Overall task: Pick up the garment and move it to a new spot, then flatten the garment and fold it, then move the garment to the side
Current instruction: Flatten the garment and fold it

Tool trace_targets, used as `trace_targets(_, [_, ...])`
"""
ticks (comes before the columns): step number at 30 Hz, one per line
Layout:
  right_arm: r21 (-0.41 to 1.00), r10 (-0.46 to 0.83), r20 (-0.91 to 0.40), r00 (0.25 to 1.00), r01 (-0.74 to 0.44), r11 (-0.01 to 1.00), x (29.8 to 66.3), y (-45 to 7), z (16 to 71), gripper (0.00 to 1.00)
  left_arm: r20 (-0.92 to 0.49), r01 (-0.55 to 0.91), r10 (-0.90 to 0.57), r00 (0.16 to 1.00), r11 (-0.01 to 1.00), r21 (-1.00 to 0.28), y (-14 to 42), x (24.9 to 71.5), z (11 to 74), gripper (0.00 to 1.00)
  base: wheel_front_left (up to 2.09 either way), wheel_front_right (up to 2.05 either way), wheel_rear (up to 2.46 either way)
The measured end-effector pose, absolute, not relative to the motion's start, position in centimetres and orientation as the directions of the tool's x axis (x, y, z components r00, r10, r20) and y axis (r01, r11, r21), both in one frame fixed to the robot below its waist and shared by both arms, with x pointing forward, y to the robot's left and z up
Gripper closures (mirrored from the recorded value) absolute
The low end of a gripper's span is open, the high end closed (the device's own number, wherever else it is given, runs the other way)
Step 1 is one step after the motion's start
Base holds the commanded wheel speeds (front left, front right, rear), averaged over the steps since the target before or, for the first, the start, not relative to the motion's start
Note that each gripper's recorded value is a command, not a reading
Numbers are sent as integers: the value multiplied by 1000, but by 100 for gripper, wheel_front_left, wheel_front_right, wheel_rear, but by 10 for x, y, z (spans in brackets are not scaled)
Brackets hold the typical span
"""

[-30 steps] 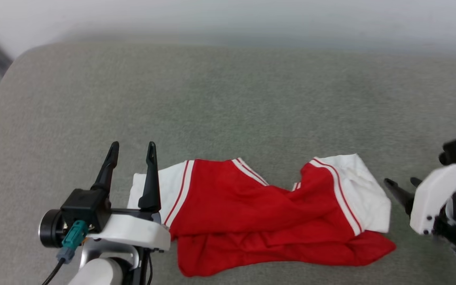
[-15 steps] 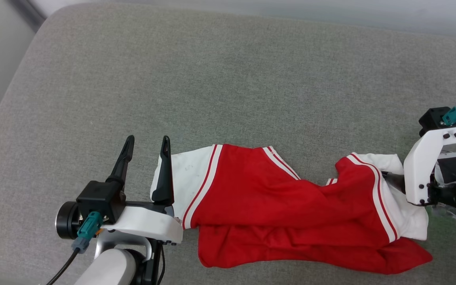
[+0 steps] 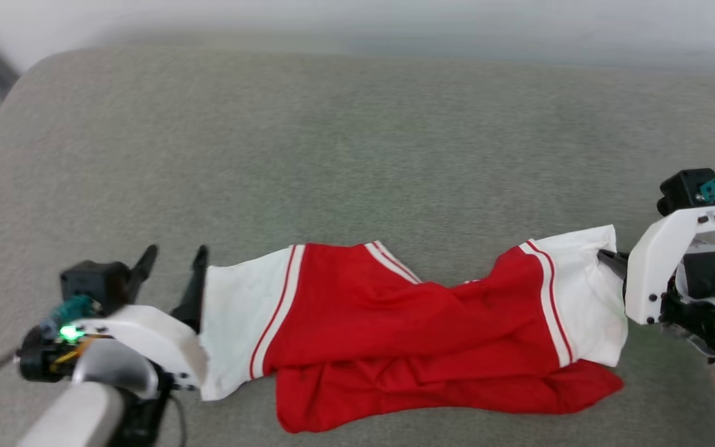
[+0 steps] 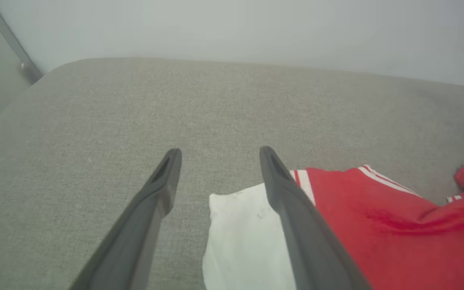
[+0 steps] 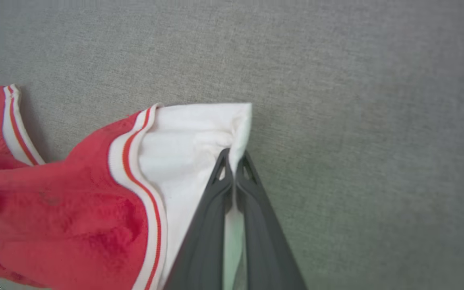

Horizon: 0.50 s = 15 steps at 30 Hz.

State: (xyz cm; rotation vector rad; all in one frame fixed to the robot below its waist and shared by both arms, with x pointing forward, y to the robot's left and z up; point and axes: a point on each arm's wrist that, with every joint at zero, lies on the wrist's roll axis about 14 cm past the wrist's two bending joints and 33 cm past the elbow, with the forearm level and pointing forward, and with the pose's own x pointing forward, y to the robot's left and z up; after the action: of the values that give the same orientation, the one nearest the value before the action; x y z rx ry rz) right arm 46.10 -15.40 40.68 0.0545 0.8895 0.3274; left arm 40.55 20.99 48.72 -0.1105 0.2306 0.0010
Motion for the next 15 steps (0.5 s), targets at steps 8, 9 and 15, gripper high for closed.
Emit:
trace_targets(8, [167,222,-697,682,-146,975,430,-199,428,100,-554,129,-188,811,981,-145,208,408,450,0,0,0,0])
trace_targets(9, [171,217,-695,686,-136,976,427,-202,429,100,-597,140,-203,776,979,-152,207,406,442,0,0,0,0])
trace_targets(15, [183,204,-699,685,-104,978,417,-206,422,100,-747,160,-264,610,964,-211,196,405,403,0,0,0,0])
